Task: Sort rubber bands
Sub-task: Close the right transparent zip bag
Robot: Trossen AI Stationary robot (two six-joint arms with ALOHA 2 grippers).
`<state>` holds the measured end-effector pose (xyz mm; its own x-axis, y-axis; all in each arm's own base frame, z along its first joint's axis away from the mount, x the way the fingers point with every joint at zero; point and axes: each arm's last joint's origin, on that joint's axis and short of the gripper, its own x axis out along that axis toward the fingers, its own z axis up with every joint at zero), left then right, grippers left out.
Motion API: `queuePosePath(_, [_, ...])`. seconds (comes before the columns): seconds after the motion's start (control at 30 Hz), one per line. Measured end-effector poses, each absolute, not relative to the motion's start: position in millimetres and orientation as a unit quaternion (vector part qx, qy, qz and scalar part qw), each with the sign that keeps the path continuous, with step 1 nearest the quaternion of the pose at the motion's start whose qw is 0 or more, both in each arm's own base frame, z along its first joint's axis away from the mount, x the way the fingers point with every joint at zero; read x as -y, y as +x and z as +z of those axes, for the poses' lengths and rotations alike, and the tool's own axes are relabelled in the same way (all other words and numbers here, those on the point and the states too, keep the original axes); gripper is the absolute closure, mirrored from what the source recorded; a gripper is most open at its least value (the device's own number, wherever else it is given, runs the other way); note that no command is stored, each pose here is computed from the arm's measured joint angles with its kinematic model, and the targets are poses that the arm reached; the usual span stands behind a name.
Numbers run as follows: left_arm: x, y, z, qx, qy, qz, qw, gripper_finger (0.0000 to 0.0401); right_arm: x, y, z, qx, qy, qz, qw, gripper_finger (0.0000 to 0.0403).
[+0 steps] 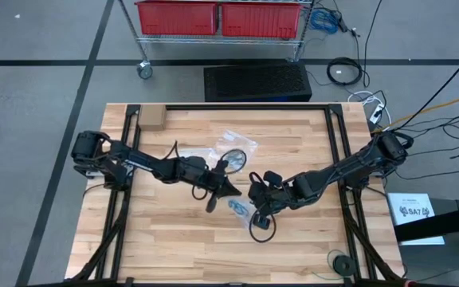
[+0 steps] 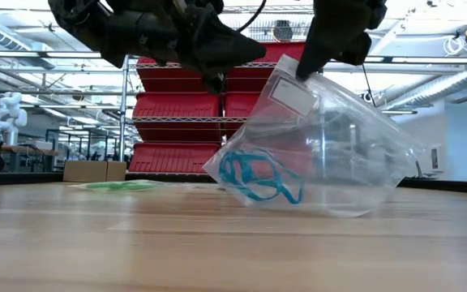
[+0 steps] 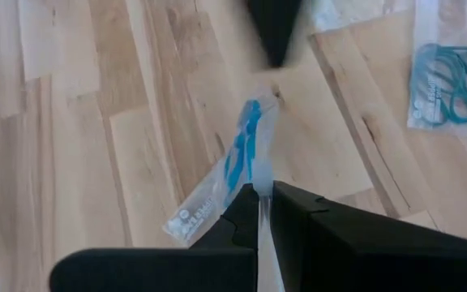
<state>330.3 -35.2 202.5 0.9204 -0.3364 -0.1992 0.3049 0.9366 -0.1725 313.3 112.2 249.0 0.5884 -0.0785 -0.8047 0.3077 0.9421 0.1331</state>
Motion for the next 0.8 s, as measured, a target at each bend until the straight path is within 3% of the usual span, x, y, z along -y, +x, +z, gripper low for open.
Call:
queuePosePath(0.33, [42,330,202,-0.118,-0.080,-0.158,0.977,0.0272,-113,318,252,-0.419,0.130,-0.094,0.894,0.0403])
queuePosePath(0.8, [46,353,196,-0.156,-0.078,-0.156,0.972,0.0261,-111,319,252,-0.418,0.127,-0.094,0.894,0.0403])
